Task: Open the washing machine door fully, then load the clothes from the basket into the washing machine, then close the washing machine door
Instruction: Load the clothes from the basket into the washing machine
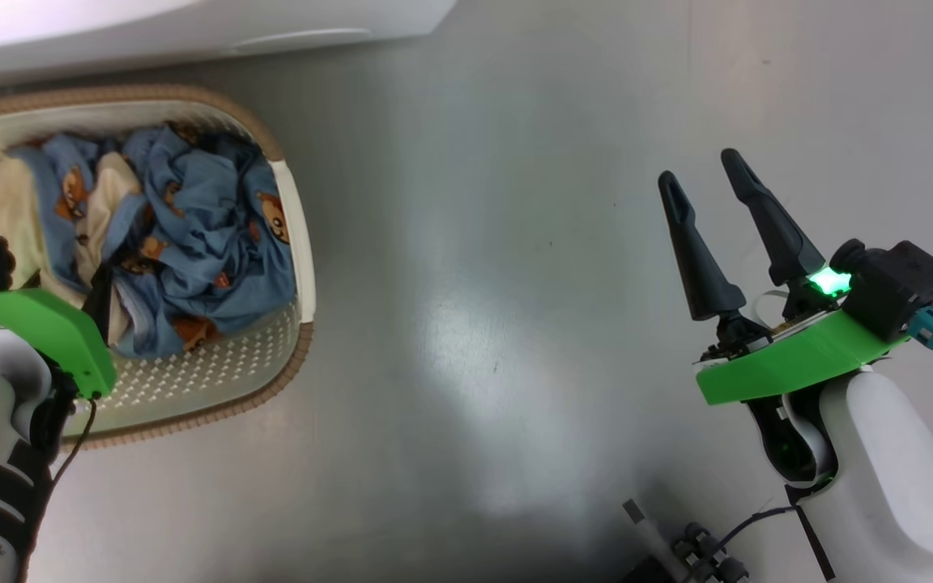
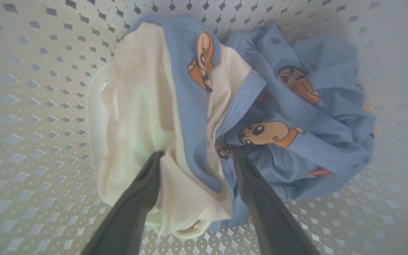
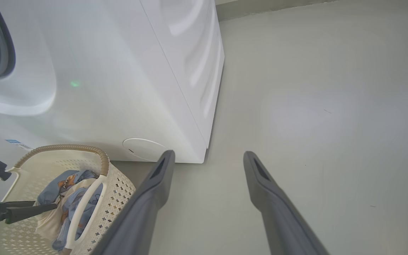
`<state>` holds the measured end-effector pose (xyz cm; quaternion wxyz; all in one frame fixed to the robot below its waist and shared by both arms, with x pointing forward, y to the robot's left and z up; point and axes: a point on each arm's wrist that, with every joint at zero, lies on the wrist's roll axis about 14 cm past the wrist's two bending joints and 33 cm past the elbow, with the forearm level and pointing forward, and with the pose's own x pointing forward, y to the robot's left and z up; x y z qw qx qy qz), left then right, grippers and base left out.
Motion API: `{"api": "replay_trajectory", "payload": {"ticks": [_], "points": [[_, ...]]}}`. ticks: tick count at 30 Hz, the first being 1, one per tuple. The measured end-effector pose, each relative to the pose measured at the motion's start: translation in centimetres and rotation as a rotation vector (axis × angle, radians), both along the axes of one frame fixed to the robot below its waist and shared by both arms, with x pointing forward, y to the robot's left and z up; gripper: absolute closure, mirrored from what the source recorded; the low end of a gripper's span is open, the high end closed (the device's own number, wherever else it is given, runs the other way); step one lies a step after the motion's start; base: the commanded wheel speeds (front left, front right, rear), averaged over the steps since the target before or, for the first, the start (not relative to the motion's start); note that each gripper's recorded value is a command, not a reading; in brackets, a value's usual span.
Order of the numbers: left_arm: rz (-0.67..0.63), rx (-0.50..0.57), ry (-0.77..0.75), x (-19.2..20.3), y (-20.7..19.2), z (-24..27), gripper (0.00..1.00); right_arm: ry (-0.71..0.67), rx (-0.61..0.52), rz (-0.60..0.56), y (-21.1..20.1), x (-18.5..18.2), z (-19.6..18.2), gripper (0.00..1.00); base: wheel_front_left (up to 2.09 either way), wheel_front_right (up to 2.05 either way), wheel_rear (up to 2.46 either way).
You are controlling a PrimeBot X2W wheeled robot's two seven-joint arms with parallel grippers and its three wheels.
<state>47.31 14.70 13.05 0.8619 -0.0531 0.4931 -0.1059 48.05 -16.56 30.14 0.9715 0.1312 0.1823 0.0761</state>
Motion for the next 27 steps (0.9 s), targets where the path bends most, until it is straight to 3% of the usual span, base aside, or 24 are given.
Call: {"api": "replay_trajectory", "payload": {"ticks": [13, 14, 16, 17, 27], "points": [[-0.078, 0.037, 0.118, -1.1, 0.0, -3.2, 0.0, 0.02, -0.003, 0.015, 0.4, 0.1, -1.6, 0.0, 0.0, 0.0, 0.0], [-0.084, 0.038, 0.131, -1.4, -0.1, -3.4, 0.41, 0.021, -0.003, 0.015, 0.4, 0.1, -1.6, 0.0, 0.0, 0.0, 0.0], [-0.083, 0.039, 0.146, -1.7, 0.0, -3.6, 0.85, 0.021, -0.005, 0.017, 0.4, 0.1, -1.7, 0.0, 0.0, 0.0, 0.0], [-0.078, 0.038, 0.149, -1.8, 0.0, -3.7, 1.0, 0.022, -0.006, 0.018, 0.4, 0.1, -1.8, 0.0, 0.0, 0.0, 0.0], [-0.03, 0.008, 0.069, -0.5, -0.4, -1.7, 1.0, -0.014, 0.001, 0.021, 0.7, 0.6, -0.3, 0.0, 0.0, 0.0, 0.0]]}}
